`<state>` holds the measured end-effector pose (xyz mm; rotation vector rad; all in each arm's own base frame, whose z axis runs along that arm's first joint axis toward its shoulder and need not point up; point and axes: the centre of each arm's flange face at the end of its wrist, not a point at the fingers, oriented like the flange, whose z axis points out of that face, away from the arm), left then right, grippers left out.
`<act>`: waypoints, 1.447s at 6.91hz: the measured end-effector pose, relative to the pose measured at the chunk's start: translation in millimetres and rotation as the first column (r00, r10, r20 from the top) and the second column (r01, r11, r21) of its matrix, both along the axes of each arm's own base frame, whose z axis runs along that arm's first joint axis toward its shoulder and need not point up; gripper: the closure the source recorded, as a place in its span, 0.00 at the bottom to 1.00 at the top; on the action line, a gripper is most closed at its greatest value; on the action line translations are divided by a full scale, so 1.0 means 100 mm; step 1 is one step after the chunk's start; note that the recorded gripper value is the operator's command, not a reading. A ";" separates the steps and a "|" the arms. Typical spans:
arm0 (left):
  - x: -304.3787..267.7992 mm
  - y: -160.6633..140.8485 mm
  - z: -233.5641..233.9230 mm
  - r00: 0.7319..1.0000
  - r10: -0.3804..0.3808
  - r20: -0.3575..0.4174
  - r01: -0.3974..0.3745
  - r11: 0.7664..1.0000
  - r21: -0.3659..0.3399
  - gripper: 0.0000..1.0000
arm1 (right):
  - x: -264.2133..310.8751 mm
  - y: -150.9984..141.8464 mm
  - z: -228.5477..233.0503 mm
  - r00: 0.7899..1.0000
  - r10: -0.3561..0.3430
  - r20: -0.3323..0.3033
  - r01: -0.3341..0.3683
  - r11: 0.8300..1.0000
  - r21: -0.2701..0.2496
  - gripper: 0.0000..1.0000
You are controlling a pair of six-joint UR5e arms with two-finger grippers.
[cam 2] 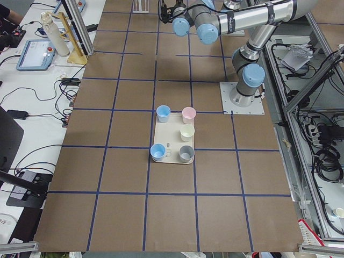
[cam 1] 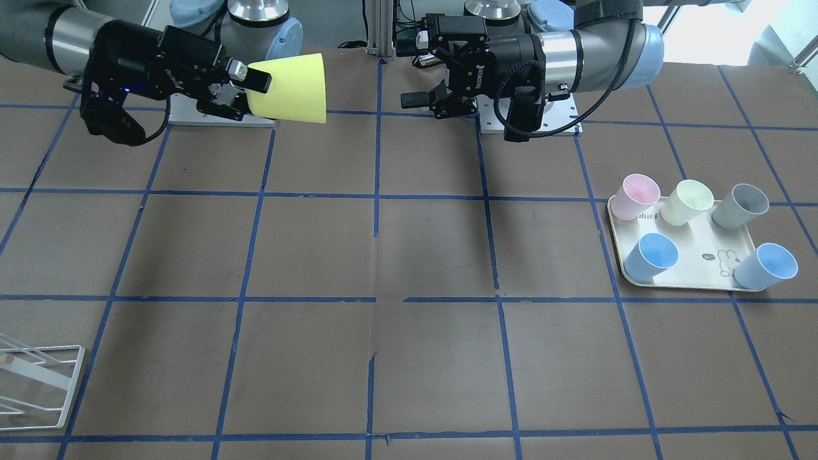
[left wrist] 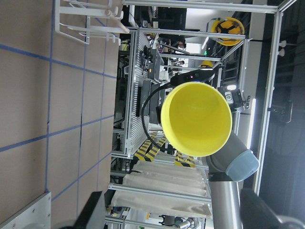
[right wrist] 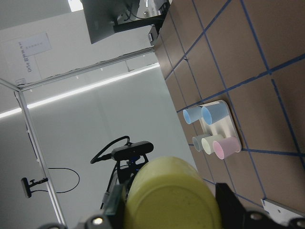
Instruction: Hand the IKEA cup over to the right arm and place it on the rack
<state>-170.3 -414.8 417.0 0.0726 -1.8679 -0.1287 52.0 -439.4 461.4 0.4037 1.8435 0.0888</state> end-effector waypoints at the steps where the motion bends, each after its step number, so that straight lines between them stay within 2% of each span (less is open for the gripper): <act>1: 0.07 -0.08 -0.05 0.985 -0.029 0.168 0.029 1.000 0.001 0.00 | -0.14 0.01 0.19 0.989 0.061 -0.132 -0.062 0.998 -0.007 0.77; 2: 0.14 -0.17 -0.10 0.944 -0.022 0.330 0.030 0.999 -0.019 0.00 | -0.25 0.02 0.35 0.954 0.118 -0.277 -0.129 0.991 -0.023 0.80; 3: 0.24 -0.26 -0.15 0.880 -0.008 0.475 0.037 0.998 -0.052 0.00 | -0.37 0.01 0.44 0.887 0.157 -0.434 -0.193 0.980 -0.040 0.81; 4: 0.35 -0.36 -0.18 0.788 0.017 0.615 0.047 0.995 -0.088 0.00 | -0.50 -0.02 0.48 0.798 0.170 -0.578 -0.245 0.968 -0.053 0.82; 5: 0.39 -0.48 -0.14 0.683 0.043 0.729 0.053 0.993 -0.109 0.00 | -0.62 -0.05 0.49 0.703 0.169 -0.690 -0.283 0.957 -0.054 0.85; 6: 0.33 -0.60 0.02 0.561 0.057 0.826 0.080 0.989 -0.123 0.00 | -0.75 -0.10 0.50 0.601 0.165 -0.782 -0.314 0.948 -0.042 0.86; 7: 0.20 -0.68 0.27 0.446 0.068 0.893 0.117 0.984 -0.133 0.00 | -0.87 -0.15 0.49 0.511 0.156 -0.845 -0.336 0.941 -0.030 0.86; 8: 0.09 -0.66 0.51 0.388 0.083 0.918 0.118 0.983 -0.139 0.00 | -0.98 -0.26 0.44 0.448 0.146 -0.882 -0.352 0.936 -0.024 0.86; 10: 0.15 -0.58 0.74 0.355 0.128 0.926 0.065 0.985 -0.161 0.00 | -1.21 -0.61 0.21 0.369 0.116 -0.922 -0.366 0.930 -0.029 0.88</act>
